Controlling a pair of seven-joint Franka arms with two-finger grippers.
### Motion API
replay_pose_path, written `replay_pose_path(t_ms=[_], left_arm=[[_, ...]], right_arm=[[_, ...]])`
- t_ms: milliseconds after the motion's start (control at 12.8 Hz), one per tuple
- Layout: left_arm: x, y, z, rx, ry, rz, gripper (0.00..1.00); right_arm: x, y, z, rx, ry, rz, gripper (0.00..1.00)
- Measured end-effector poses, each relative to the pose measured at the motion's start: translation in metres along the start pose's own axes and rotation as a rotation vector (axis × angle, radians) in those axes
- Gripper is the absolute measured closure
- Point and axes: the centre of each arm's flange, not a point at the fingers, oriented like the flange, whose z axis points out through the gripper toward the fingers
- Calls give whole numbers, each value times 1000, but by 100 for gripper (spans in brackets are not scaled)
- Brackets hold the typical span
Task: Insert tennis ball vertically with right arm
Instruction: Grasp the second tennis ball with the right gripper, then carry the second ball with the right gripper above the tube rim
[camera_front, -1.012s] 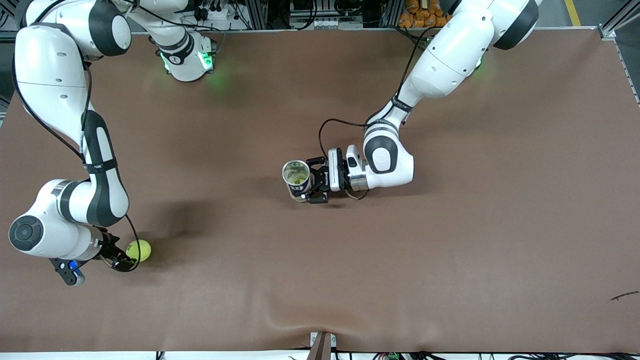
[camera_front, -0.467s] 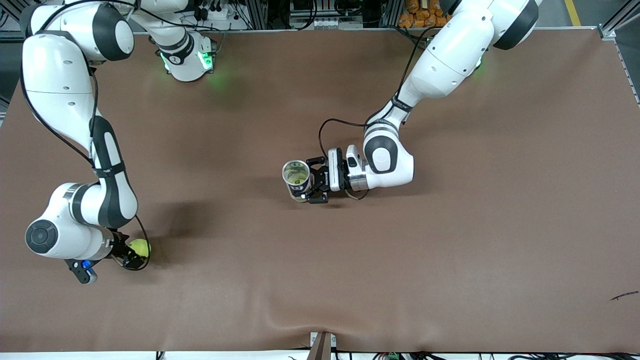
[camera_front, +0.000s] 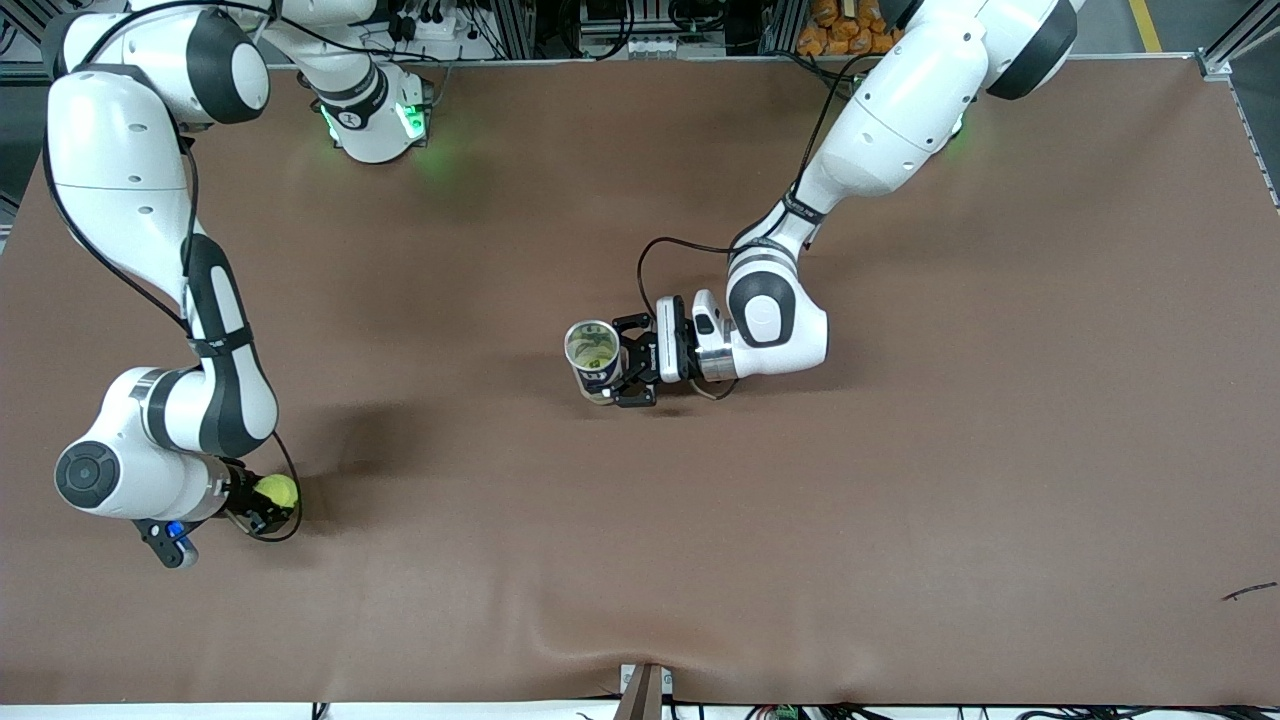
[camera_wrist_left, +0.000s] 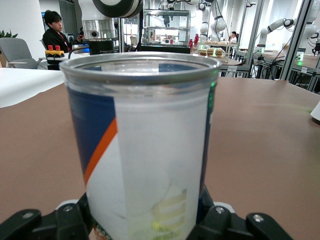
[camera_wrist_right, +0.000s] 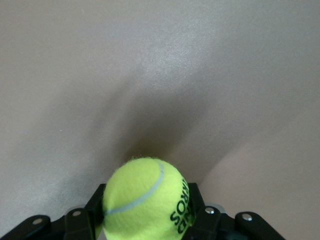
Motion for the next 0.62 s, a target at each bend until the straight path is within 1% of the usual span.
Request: replay_pose_path(t_ms=[78,156,312,467,623], left_arm=[[0,0,0,0,0,0,22],[0,0,0,0,0,0,22],[0,0,0,0,0,0,22],[0,0,0,0,0,0,22],[0,0,0,0,0,0,22]], right_arm=[[-3,-6,-3,10,0,-7,33],[-10,-15,-8,18,-11,-19,33],[-35,-41,-27,20,-72,-38,33],[-70,-74,-66,12,-132,-35,33],[-116,-110,-115,26,-167,-27,33]])
